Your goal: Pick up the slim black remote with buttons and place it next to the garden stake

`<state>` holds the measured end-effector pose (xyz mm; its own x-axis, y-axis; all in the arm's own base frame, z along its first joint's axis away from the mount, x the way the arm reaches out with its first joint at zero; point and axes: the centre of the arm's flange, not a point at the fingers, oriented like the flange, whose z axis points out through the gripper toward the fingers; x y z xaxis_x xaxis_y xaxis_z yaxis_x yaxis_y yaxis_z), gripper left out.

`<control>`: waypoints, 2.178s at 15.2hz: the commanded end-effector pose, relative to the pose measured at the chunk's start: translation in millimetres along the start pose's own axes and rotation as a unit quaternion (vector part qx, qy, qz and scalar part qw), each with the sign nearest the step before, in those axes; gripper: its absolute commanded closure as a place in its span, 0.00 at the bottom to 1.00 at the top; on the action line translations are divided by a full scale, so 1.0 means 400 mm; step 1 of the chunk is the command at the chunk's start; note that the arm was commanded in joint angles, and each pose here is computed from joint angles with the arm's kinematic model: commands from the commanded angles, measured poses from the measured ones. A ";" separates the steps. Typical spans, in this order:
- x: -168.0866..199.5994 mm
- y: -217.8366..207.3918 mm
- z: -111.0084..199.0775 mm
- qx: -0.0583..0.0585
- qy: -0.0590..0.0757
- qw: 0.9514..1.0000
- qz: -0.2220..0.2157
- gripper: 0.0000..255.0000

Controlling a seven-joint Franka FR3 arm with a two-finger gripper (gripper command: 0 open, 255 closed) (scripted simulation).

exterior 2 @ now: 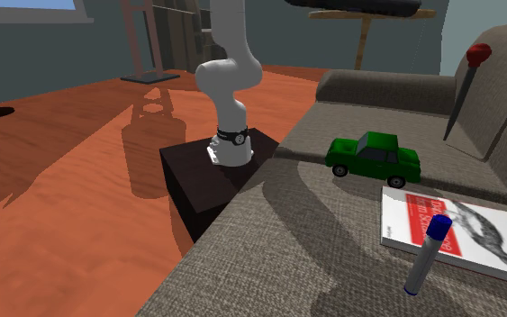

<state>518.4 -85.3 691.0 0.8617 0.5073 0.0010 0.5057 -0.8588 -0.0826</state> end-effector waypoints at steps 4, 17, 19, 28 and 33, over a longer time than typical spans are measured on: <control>0.037 -0.159 0.018 0.000 0.000 1.000 0.001 1.00; 0.158 -0.569 0.052 0.000 0.000 1.000 0.001 1.00; 0.177 -0.632 0.057 0.000 0.000 1.000 0.001 1.00; 0.261 -0.915 0.080 0.000 0.000 1.000 0.001 1.00; 0.308 -1.073 0.093 0.000 0.000 1.000 0.001 1.00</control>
<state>407.4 337.5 689.5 0.8614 0.5080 0.0006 0.5063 -0.8585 -0.0812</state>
